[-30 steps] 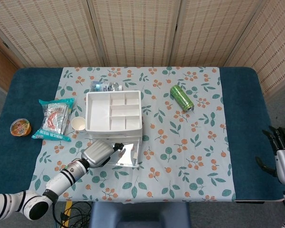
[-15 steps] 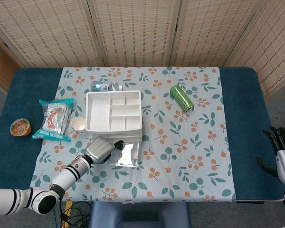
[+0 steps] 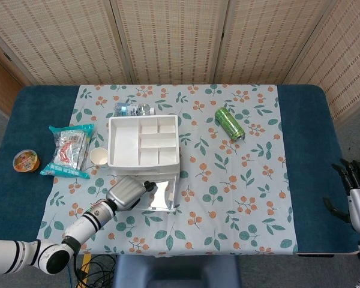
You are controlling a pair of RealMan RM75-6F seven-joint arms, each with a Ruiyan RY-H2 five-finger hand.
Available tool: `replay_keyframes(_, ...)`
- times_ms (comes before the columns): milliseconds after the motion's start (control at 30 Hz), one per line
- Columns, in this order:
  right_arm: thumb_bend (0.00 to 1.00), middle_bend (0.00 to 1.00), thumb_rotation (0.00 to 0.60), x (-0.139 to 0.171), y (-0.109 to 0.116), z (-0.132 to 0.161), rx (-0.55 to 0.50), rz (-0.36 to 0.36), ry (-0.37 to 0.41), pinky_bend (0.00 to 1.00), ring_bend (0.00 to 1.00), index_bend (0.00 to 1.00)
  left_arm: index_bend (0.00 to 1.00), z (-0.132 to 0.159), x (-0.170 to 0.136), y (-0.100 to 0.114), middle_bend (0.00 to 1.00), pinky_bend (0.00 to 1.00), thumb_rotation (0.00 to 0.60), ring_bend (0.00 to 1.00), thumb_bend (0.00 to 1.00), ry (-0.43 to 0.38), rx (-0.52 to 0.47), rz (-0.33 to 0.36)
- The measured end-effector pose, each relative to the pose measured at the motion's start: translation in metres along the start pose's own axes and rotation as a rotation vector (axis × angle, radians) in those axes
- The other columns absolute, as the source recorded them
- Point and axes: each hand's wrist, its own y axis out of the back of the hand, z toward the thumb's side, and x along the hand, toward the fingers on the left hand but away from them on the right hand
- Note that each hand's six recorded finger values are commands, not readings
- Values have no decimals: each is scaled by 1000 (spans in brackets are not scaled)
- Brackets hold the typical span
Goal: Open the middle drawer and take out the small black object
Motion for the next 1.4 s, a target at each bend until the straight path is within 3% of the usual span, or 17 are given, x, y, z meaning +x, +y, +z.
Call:
replay_keyframes(267, 289, 79, 600, 0, 0, 1, 0, 0, 1, 71, 43, 119, 187, -1, 2, 6, 991, 1000, 600, 1000, 572, 4, 14, 54)
replay_keyframes(667, 289, 79, 600, 2, 1, 0, -1, -2, -2, 71, 43, 119, 266, 2, 5, 5, 997, 1000, 600, 1000, 384, -7, 79, 146)
replay_keyframes(1033, 289, 79, 600, 2, 1, 0, 0, 0, -2, 71, 46, 118, 318, 5, 10, 1, 1000, 1000, 600, 1000, 369, -9, 183, 254)
replay_keyframes(1400, 290, 79, 600, 3, 1, 0, 1, 0, -4, 71, 51, 119, 269, 3, 12, -4, 1000, 1000, 600, 1000, 369, 34, 227, 238)
